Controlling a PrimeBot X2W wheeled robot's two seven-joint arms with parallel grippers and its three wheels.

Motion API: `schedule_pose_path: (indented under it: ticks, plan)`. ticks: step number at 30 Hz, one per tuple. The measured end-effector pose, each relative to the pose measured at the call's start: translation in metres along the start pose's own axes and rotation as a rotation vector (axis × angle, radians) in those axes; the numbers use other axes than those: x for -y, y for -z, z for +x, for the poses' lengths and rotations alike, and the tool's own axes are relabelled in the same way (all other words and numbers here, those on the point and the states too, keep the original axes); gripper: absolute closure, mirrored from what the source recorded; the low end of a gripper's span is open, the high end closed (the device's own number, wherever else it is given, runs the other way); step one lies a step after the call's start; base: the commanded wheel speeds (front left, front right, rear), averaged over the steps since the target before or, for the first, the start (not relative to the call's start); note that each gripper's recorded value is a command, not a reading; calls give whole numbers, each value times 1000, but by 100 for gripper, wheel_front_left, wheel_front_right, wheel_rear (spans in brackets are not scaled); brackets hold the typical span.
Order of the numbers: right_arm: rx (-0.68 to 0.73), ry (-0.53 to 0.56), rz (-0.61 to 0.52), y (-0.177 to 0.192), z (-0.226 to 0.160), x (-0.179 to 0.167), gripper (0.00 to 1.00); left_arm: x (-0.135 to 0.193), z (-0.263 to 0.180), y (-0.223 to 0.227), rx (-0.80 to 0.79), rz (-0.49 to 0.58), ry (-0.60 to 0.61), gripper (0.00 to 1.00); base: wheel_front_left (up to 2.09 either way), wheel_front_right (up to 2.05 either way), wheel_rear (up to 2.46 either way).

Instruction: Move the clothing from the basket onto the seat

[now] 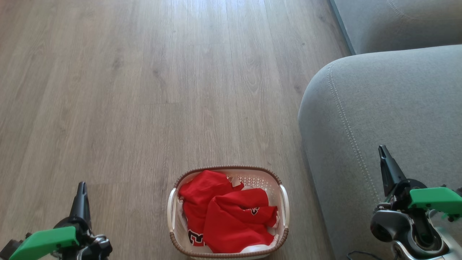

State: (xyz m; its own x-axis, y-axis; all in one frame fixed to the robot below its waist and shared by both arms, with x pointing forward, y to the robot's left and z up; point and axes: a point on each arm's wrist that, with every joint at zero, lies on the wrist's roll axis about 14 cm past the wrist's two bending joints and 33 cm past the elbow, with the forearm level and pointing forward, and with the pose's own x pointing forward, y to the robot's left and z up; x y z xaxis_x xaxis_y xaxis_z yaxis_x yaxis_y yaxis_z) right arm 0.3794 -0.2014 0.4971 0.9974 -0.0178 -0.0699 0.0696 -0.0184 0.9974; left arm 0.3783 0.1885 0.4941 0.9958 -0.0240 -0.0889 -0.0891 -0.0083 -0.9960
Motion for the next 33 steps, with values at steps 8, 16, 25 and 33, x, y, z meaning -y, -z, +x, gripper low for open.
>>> schedule_pose_path:
  ticks: [8,16,25,33]
  plan:
    - [0,0,0,0,0,0,100,0,0,0,0,0,0,100,0,0,0]
    - [0,0,0,0,0,0,100,0,0,0,0,0,0,100,0,0,0]
    - [0,0,0,0,0,0,100,0,0,0,0,0,0,100,0,0,0]
    - [4,101,9,5,-13,35,0,-34,-11,2,1,-14,-100,0,0,0,0]
